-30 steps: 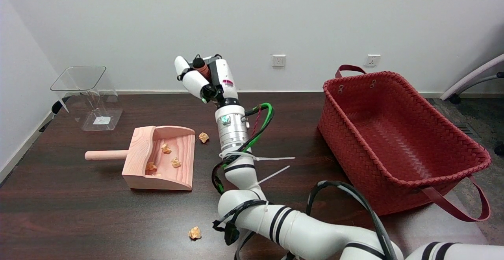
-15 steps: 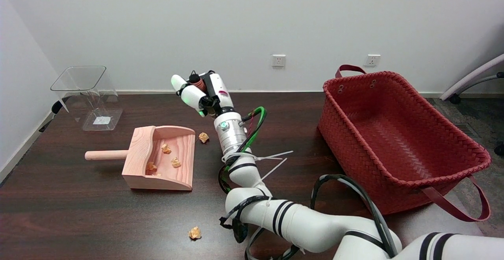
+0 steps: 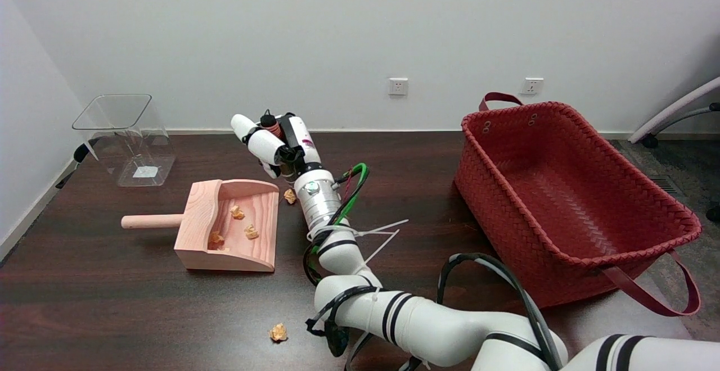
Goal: Sweep the paper balls into the dustpan.
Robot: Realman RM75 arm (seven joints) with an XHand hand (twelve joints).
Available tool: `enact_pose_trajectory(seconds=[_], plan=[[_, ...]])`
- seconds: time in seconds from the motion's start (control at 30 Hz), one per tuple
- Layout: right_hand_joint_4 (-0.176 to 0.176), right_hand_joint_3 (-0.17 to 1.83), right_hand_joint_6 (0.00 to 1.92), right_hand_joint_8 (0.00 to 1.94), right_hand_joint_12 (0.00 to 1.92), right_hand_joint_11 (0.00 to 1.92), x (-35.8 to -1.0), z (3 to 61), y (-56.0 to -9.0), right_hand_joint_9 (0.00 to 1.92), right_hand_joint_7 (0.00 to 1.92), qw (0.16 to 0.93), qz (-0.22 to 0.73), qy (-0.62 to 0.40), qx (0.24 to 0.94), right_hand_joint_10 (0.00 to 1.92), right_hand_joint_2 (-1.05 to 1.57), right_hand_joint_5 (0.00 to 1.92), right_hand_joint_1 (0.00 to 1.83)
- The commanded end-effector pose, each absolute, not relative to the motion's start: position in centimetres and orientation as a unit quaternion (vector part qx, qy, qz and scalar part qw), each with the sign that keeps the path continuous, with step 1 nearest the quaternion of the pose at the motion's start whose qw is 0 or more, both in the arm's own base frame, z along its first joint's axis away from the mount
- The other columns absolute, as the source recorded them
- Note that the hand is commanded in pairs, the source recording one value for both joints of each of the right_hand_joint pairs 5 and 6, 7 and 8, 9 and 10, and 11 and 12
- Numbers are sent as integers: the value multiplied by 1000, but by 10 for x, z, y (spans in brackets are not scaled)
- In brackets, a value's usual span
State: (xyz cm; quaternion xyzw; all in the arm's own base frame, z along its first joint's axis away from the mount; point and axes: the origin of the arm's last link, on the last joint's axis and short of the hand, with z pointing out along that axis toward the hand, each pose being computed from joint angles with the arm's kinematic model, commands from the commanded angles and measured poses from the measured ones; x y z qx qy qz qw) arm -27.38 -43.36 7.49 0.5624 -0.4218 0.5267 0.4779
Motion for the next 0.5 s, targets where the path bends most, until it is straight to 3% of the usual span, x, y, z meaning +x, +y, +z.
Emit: enact_pose_trajectory(seconds=[0.03,0.33,0.5], plan=[[0,183,1920,1920,1920,1920,-249,45,-429,1920,1920,360,605,-509,496,1920,1571,1920,618],[0,168,1920,1920,1920,1920,-252,34,-419,1920,1920,262,656,-586,396,1920,1571,1920,612],[0,148,1920,1920,1920,1920,-233,52,-419,1920,1920,241,688,-551,408,1920,1571,1920,612]])
